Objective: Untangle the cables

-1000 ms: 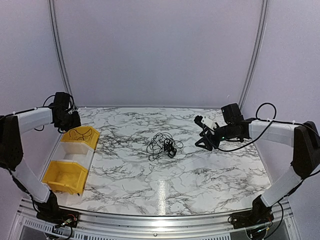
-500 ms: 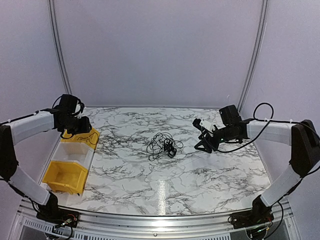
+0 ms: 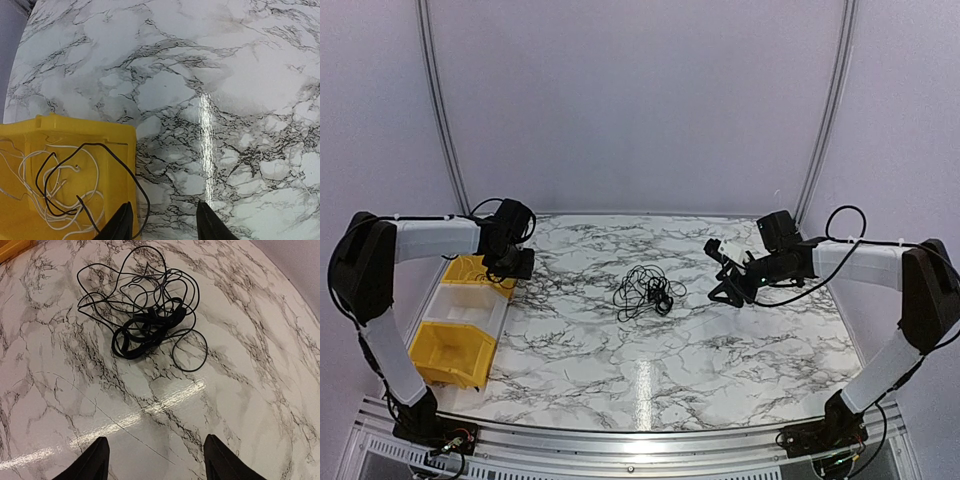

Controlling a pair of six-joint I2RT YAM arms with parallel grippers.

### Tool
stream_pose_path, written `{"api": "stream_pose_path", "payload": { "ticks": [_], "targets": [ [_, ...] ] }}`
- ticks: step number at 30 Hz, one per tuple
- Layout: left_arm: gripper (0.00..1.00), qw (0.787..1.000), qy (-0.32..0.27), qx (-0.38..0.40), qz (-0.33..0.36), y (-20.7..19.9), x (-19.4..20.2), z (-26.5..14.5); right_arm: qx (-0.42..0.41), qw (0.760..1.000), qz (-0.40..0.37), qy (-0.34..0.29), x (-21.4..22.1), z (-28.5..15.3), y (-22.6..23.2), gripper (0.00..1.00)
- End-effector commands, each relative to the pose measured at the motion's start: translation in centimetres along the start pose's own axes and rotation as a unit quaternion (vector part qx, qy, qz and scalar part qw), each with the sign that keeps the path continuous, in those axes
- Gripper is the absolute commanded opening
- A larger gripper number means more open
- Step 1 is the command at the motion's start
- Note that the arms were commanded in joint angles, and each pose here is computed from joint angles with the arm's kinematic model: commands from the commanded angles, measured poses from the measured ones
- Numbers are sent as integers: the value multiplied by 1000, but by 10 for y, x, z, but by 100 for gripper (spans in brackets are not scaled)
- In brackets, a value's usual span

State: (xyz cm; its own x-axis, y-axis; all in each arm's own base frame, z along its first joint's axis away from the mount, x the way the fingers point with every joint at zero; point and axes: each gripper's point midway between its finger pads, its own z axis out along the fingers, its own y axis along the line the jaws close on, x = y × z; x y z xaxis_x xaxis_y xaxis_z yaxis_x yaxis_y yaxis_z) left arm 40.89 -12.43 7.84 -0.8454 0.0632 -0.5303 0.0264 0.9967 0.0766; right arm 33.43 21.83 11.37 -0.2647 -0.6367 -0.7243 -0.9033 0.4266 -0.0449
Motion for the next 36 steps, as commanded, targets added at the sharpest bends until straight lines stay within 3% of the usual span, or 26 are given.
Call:
{"api": "stream_pose_path", "payload": {
  "ticks": [1, 12, 19, 24, 29, 36],
  "targets": [
    [43, 999, 1, -53, -2, 6, -2, 11, -2, 1000, -15, -12, -17, -3, -2, 65],
    [34, 996, 12, -92, -12, 12, 0, 30, -5, 1000, -19, -12, -19, -3, 0, 65],
    [12, 996, 16, -89, -10, 8, -2, 36, -7, 1000, -19, -8, -17, -1, 1, 65],
    [5, 995, 10, -95, -6, 10, -6, 33, -10, 1000, -19, -4, -15, 1, 2, 65],
    [22, 995, 17, -99, -7, 12, 0, 37, -10, 1000, -20, -1, -15, 3, 3, 65],
    [24, 993, 36, -109, 0, 11, 11, 53, -12, 1000, -23, 2, -14, 5, 5, 65]
  ]
}}
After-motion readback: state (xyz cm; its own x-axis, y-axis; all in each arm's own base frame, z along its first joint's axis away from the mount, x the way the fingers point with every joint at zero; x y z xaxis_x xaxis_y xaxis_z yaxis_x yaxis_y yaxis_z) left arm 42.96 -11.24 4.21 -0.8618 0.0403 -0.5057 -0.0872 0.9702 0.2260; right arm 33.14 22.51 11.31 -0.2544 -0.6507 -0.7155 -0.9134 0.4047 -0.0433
